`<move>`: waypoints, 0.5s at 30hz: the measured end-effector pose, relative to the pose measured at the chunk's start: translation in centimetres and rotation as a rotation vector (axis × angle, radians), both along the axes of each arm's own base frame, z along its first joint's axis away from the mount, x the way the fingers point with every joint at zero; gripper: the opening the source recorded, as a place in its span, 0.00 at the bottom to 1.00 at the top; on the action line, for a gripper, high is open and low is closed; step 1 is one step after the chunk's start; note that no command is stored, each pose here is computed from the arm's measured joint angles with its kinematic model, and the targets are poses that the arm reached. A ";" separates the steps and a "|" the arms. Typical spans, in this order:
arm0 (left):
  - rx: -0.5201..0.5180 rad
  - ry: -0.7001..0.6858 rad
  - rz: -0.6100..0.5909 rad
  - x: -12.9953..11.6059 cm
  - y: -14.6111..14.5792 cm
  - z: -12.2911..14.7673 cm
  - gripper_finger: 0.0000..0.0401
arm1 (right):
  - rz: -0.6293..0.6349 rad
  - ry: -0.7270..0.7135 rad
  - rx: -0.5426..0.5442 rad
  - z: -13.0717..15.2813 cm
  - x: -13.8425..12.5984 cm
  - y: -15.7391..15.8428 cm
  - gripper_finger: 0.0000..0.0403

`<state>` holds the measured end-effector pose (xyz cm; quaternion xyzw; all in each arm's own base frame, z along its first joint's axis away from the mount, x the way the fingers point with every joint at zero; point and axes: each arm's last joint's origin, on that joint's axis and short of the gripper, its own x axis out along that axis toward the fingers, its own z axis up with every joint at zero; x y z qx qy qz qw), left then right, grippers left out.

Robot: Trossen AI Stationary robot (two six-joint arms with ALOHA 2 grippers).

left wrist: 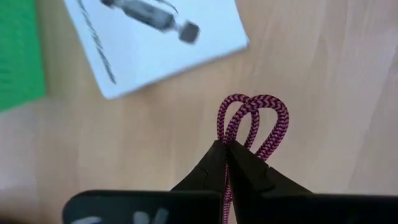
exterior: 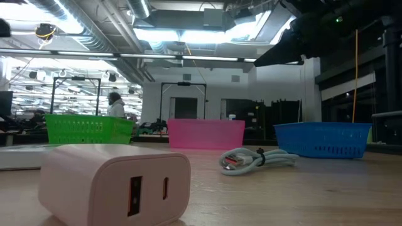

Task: Pick and place items into bin
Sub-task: Put the pink charger cable into the blue basket

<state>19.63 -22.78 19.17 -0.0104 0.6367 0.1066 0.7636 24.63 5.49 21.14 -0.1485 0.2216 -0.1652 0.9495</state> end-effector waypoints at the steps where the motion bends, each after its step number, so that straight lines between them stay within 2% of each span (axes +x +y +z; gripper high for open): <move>1: 0.005 -0.015 0.000 0.0 0.1 0.3 0.01 | 0.000 0.000 0.000 0.0 0.0 0.0 0.00; 11: 0.070 -0.288 -0.064 -1.0 2.3 5.2 0.01 | 0.000 0.000 0.000 0.0 0.0 0.0 0.00; 15: 0.146 -0.442 -0.124 -1.6 3.7 7.8 0.01 | 0.002 0.002 -0.004 0.0 0.0 0.0 0.00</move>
